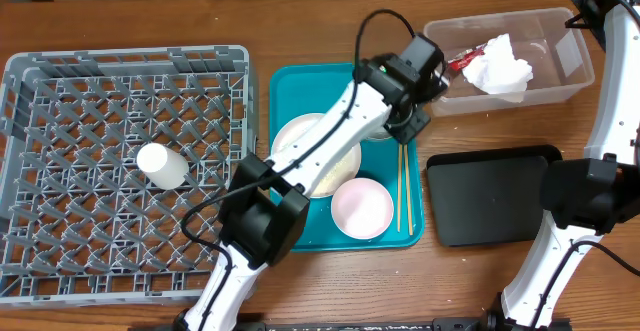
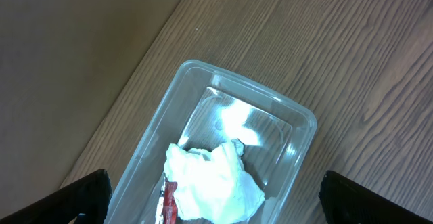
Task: Sort waste into correct bins and load items into the dishwasher
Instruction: 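Grasp the small grey bowl with the left gripper and lift it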
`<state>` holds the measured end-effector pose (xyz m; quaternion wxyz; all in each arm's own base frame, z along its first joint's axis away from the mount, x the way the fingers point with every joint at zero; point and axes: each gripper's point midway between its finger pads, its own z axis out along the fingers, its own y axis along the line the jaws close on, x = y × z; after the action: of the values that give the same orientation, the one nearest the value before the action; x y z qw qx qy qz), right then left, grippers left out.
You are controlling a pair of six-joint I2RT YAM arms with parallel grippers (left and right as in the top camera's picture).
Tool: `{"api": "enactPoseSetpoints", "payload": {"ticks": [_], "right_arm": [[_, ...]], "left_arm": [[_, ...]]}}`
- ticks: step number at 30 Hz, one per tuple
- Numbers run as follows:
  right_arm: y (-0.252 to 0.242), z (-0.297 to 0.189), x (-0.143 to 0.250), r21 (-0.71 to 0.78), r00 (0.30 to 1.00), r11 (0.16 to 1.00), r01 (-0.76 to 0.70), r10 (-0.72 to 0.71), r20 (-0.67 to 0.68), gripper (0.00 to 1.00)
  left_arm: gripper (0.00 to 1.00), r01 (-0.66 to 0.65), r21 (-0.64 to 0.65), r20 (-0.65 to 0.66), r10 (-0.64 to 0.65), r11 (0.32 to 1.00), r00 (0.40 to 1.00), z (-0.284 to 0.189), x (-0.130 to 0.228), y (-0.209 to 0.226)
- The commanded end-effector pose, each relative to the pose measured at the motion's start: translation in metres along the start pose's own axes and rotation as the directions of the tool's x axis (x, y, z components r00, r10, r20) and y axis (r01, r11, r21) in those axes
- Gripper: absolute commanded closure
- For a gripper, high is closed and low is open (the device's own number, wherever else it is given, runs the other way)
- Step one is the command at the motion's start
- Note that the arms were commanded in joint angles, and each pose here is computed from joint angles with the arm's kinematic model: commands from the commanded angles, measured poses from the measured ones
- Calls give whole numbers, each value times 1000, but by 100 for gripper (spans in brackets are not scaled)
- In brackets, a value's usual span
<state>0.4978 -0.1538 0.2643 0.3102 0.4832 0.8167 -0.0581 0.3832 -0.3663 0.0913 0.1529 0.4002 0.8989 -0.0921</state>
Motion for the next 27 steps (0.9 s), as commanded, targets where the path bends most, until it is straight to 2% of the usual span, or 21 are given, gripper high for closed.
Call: {"api": "enactPoseSetpoints", "payload": {"ticks": [1,16,19,23,27], "right_arm": [[2,-16,-9,-26,999,999,-19,20,34,0],[1,-16,-9,-26,999,999,-19,20,34,0],[1,-16,-9,-26,999,999,-19,20,34,0],[1,-16,-9,-26,999,999,-19,20,34,0],[2,-16,-9,-26,999,999,-19,20,34,0]], "left_arm": [[59,-32,-42,-65,29,999,997,24,16,5],[55,-40,-53,-71,37,998,997,55,30,9],[61,-46,-53,-73,42,998,996,61,35,9],[81,-7,-57,-44,5,998,999,60,27,10],[89,33,-61,-5,-33,998,999,50,13,11]]}}
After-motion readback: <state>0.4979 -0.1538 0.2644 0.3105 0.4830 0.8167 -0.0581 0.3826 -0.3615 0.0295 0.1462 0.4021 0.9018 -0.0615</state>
